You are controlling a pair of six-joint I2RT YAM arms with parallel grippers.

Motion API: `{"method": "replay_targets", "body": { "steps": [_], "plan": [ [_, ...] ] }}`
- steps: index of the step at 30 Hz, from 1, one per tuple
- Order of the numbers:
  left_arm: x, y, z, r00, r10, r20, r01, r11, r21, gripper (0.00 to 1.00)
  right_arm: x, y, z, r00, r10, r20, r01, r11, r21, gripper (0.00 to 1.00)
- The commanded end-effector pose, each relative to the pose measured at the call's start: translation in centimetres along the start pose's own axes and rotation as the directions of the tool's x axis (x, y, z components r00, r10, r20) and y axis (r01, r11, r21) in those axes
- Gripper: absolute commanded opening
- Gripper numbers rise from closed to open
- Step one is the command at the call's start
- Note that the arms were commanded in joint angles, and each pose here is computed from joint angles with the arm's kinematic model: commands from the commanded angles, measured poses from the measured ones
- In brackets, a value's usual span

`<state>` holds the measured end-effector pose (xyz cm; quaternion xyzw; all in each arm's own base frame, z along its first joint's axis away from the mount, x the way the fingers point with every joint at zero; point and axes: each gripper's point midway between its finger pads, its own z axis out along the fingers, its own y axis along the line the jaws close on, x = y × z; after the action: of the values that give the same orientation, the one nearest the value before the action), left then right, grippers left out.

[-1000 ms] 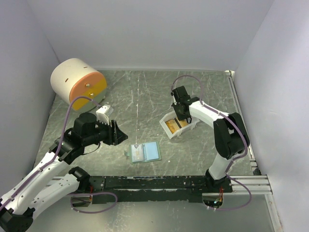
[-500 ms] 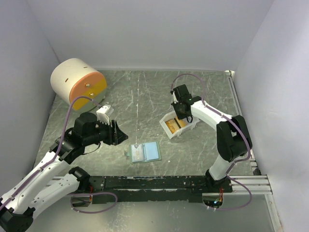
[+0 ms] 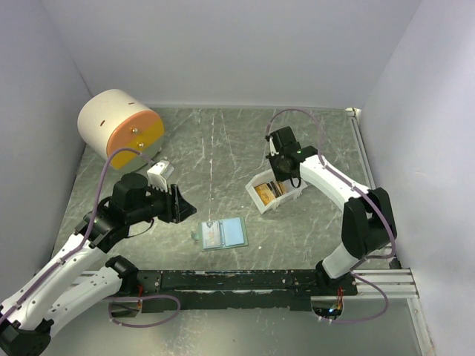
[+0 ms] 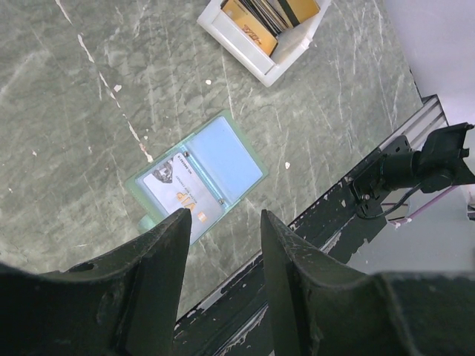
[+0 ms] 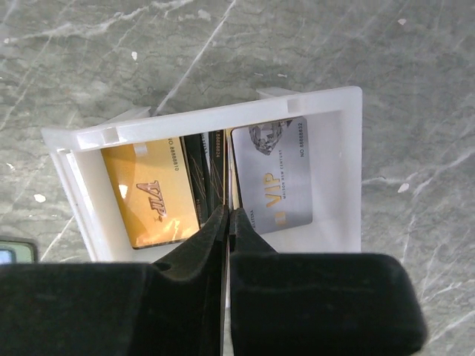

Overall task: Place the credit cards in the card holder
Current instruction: Pick up the credit card from the storage box.

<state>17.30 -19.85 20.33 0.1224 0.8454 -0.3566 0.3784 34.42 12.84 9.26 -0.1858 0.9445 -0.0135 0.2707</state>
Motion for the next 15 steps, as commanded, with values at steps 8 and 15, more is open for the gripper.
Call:
{"method": "replay_targets", "body": {
  "steps": [8,15],
  "plan": [
    [-0.8,0.1,-0.5,0.999,-0.001,0.055,0.002,1.0,-0.021,0.53,-3.5,-0.5,-5.5,0.978,0.126,0.167,-0.127,0.992,-0.001,0.0],
    [-1.0,-0.2,-0.6,0.996,-0.052,0.075,0.053,0.999,-0.006,0.53,-4.5,-0.1,-7.6,0.952,0.179,0.25,-0.171,0.984,-0.052,0.0]
  ]
}}
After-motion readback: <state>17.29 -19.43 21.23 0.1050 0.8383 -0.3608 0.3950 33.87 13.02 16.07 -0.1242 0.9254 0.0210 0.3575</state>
